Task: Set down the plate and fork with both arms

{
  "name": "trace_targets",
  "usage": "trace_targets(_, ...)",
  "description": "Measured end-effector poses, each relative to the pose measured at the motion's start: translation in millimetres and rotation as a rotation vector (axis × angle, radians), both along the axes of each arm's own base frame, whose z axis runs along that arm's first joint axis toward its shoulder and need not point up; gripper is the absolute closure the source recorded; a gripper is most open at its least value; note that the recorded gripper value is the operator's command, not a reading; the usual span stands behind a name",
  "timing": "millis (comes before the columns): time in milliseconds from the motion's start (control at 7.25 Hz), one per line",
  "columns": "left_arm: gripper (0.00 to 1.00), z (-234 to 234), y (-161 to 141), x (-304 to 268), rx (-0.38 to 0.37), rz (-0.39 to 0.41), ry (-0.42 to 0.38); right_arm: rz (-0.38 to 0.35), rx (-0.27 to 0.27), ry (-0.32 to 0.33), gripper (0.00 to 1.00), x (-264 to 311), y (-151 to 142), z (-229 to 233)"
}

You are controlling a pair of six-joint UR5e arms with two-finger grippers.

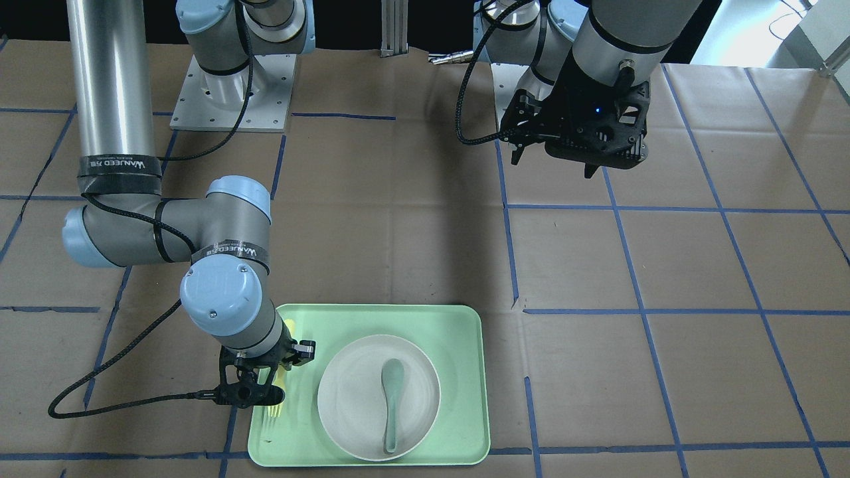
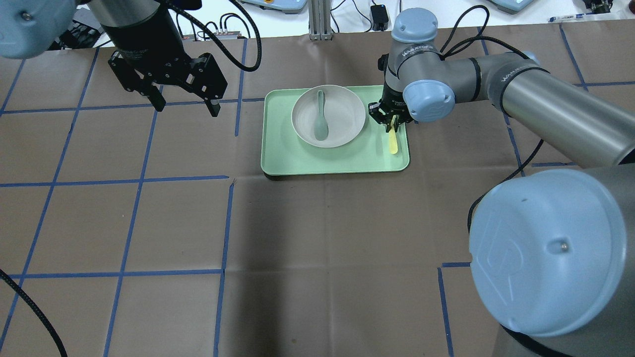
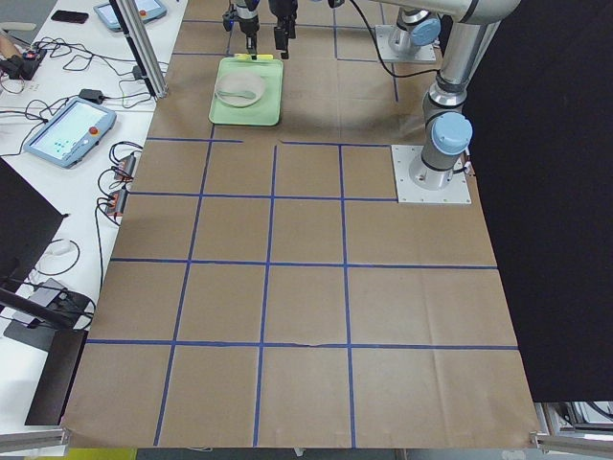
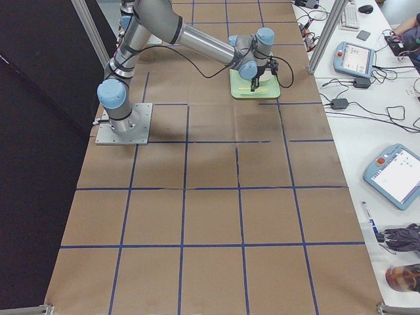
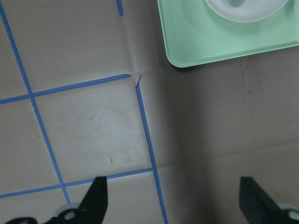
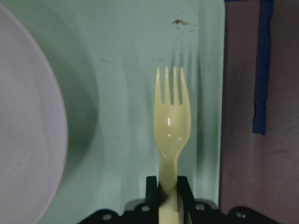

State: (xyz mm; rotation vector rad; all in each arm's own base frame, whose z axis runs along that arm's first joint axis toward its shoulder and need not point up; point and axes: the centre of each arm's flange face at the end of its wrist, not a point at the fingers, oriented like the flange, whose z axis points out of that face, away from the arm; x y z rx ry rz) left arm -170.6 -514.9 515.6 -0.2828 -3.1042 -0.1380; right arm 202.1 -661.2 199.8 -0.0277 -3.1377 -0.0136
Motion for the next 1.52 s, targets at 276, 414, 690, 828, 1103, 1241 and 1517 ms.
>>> trace_targets(276, 0.00, -0.2, 0.1, 0.0, 0.001, 0.002, 0.000, 0.002, -0.007, 0.000, 0.92, 0.3, -3.9, -6.3)
trace_targets(414, 0.00, -0.3, 0.2, -0.1, 0.001, 0.002, 0.001, 0.003, -0.024, -0.001, 0.86, 0.4, -8.0, -5.6)
trace_targets(690, 0.00, -0.4, 0.2, -0.1, 0.001, 0.002, 0.001, -0.002, -0.033, -0.001, 0.26, 0.6, -12.0, -11.3)
trace_targets(828, 0.00, -0.4, 0.2, -0.1, 0.001, 0.002, 0.001, -0.003, -0.043, -0.001, 0.00, 0.4, -13.9, -13.3)
trace_targets(1103, 0.00, -0.4, 0.0, 0.3, 0.001, 0.003, 0.001, -0.003, -0.062, -0.003, 0.00, -2.7, -16.7, -8.2)
trace_targets(1241, 0.00, -0.4, 0.0, 0.5, 0.001, 0.003, 0.001, -0.004, -0.071, -0.004, 0.00, -5.4, -16.9, 0.1)
trace_targets(1517, 0.00, -0.4, -0.2, 1.0, 0.001, 0.004, 0.001, -0.005, -0.076, -0.008, 0.00, -10.0, -8.9, 32.4)
